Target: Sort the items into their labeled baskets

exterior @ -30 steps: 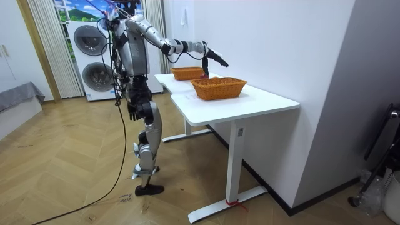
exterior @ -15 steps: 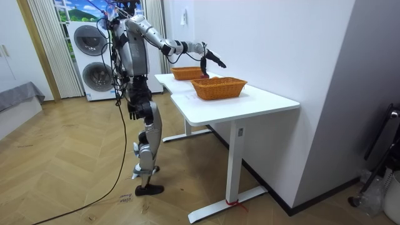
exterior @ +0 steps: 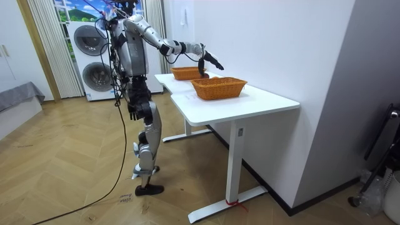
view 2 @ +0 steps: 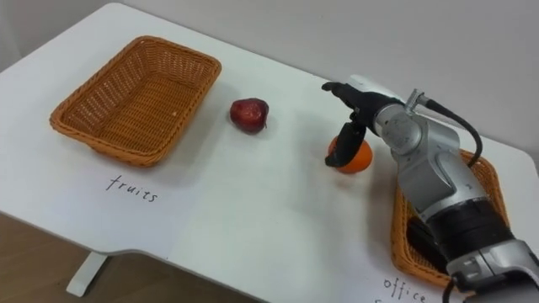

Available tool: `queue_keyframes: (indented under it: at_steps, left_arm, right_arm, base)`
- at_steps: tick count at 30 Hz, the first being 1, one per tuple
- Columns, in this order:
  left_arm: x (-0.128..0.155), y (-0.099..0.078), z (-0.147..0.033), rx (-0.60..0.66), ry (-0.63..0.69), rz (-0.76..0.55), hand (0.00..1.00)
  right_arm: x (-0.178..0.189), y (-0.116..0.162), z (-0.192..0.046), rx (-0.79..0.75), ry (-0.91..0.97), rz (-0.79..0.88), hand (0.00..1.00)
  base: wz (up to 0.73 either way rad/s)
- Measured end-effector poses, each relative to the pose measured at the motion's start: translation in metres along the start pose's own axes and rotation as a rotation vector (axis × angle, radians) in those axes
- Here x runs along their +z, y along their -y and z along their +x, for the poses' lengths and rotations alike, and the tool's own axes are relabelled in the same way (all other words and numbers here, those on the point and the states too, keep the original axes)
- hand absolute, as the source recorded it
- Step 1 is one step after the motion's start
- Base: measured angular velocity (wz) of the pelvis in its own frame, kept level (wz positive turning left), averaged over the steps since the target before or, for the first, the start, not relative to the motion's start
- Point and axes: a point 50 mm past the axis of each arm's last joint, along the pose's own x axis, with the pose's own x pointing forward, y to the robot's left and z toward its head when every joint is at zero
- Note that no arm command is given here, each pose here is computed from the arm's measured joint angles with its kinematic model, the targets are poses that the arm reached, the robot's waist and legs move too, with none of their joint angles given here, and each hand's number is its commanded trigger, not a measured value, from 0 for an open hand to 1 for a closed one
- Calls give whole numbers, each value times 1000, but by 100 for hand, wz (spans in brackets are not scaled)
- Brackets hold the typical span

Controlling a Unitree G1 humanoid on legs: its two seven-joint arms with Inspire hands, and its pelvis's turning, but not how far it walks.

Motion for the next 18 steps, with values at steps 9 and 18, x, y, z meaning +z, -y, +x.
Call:
queue_keyframes:
  at_steps: [9, 18]
  left_arm:
    - [1, 0, 0, -4, 2, 0, 0]
    - [4, 0, 0, -12, 15, -2, 0]
  right_arm:
    - [-2, -1, 0, 6, -8, -3, 0]
    - [-4, -17, 4, 90, -39, -52, 0]
  base:
    - [0]
    - [0]
